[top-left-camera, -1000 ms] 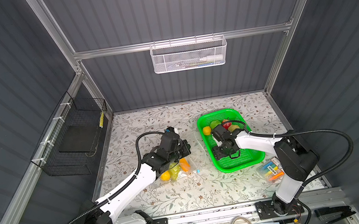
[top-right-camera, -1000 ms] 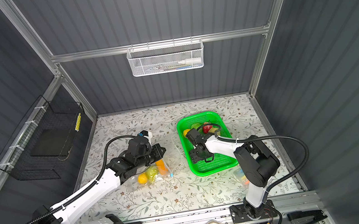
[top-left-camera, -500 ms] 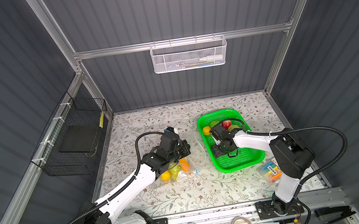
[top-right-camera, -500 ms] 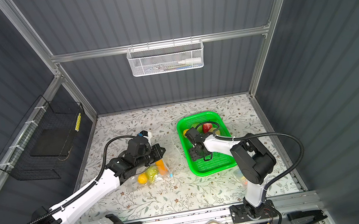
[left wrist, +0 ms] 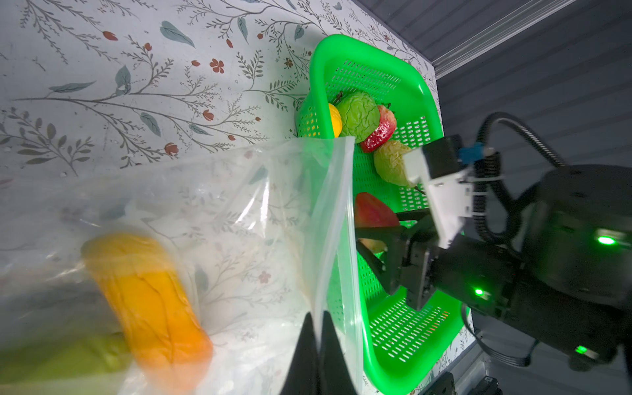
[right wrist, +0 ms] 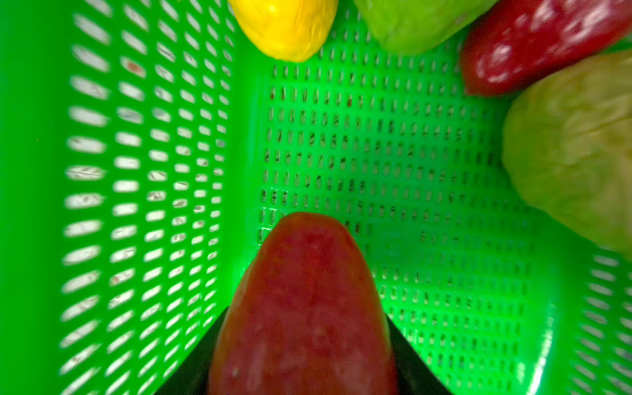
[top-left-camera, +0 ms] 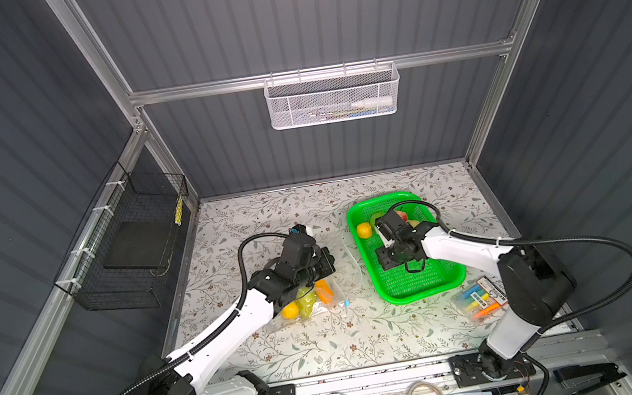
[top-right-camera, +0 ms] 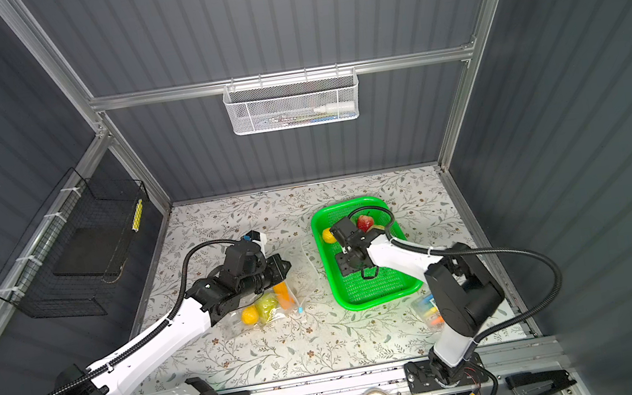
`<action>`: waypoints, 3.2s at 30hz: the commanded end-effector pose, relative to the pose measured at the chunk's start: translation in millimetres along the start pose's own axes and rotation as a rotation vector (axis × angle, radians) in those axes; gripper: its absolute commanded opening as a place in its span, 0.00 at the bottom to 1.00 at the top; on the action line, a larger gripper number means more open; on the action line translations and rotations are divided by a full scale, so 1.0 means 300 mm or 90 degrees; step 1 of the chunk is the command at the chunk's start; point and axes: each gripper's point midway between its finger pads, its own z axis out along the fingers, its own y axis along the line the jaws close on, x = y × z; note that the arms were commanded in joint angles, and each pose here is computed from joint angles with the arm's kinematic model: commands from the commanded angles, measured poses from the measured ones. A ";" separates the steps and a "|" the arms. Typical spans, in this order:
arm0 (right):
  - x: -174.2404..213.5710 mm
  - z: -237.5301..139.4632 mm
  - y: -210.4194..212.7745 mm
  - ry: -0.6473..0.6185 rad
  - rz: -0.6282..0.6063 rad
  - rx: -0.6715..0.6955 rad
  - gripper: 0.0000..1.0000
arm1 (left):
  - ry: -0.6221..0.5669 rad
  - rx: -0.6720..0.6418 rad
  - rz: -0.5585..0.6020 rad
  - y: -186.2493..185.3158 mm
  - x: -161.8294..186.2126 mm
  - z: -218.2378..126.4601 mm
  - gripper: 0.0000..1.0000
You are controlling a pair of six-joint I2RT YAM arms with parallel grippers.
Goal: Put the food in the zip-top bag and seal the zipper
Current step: 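Lift the red pear and carry it into the open bag, then release, then return the right gripper to the basket and grasp the yellow pear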
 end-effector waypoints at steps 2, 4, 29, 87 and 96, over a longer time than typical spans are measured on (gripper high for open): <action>-0.039 -0.128 -0.018 -0.031 -0.014 0.003 0.53 | -0.008 0.008 0.019 -0.026 -0.015 -0.013 0.00; -0.058 -0.179 -0.006 -0.049 -0.012 -0.015 0.52 | -0.008 0.011 0.019 -0.030 -0.017 -0.009 0.00; -0.109 -0.348 0.508 -0.087 0.001 -0.376 0.47 | -0.003 0.026 0.008 -0.039 -0.007 -0.021 0.00; -0.233 -0.245 0.042 -0.130 0.199 -0.098 0.72 | -0.016 0.028 0.006 -0.031 -0.010 -0.040 0.00; -0.272 -0.026 0.033 -0.039 0.260 -0.058 0.70 | -0.008 0.038 0.005 -0.046 -0.007 -0.039 0.00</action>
